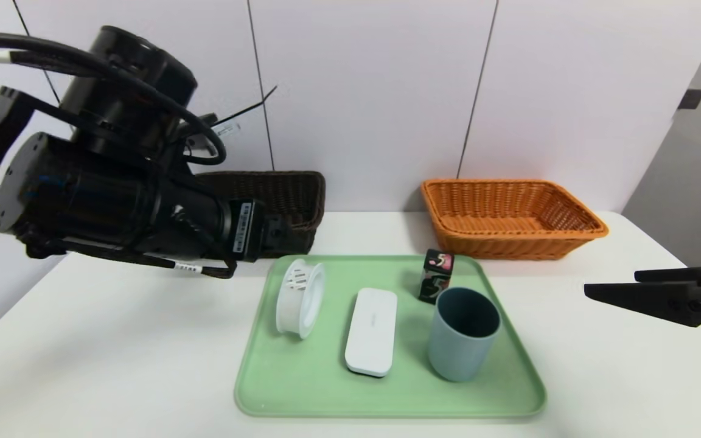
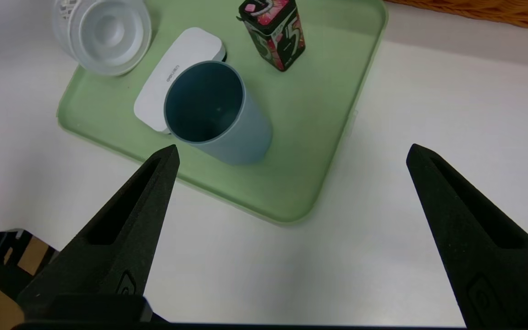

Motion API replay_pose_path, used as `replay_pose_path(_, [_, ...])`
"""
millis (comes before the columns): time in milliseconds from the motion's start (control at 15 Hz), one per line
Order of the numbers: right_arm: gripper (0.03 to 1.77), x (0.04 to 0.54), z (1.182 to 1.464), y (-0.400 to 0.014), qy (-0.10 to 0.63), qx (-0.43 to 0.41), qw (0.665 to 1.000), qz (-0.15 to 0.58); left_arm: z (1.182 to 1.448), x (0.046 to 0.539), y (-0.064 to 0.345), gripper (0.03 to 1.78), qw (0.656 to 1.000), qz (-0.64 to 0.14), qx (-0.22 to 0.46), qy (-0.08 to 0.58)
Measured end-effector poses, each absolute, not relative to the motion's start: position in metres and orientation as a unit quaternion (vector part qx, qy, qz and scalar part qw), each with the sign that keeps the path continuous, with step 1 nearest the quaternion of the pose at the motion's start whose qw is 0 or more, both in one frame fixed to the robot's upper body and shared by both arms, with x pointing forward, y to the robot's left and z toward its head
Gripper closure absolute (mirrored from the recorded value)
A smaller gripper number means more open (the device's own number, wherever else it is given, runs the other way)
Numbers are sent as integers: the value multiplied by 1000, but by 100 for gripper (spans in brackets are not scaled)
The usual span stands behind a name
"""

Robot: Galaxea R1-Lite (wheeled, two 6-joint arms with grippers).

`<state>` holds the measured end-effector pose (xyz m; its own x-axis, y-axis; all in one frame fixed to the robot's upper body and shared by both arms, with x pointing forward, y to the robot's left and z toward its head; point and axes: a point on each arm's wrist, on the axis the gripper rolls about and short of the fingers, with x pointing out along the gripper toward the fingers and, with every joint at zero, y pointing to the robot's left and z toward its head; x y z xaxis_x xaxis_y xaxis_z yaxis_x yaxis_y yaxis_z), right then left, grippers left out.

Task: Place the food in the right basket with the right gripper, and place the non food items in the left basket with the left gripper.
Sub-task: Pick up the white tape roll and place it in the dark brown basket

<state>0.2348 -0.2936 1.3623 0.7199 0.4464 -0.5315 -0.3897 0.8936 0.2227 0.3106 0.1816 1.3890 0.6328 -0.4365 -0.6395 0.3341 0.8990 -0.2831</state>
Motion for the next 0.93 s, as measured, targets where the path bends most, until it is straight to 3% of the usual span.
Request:
replay_pose_path(600, [9, 243, 1353, -292, 317, 52, 921, 219, 1369, 343, 137, 12, 866, -127, -129, 466])
replay_pose_path(933, [9, 245, 1350, -292, 316, 53, 922, 219, 1346, 359, 124, 12, 863, -96, -111, 483])
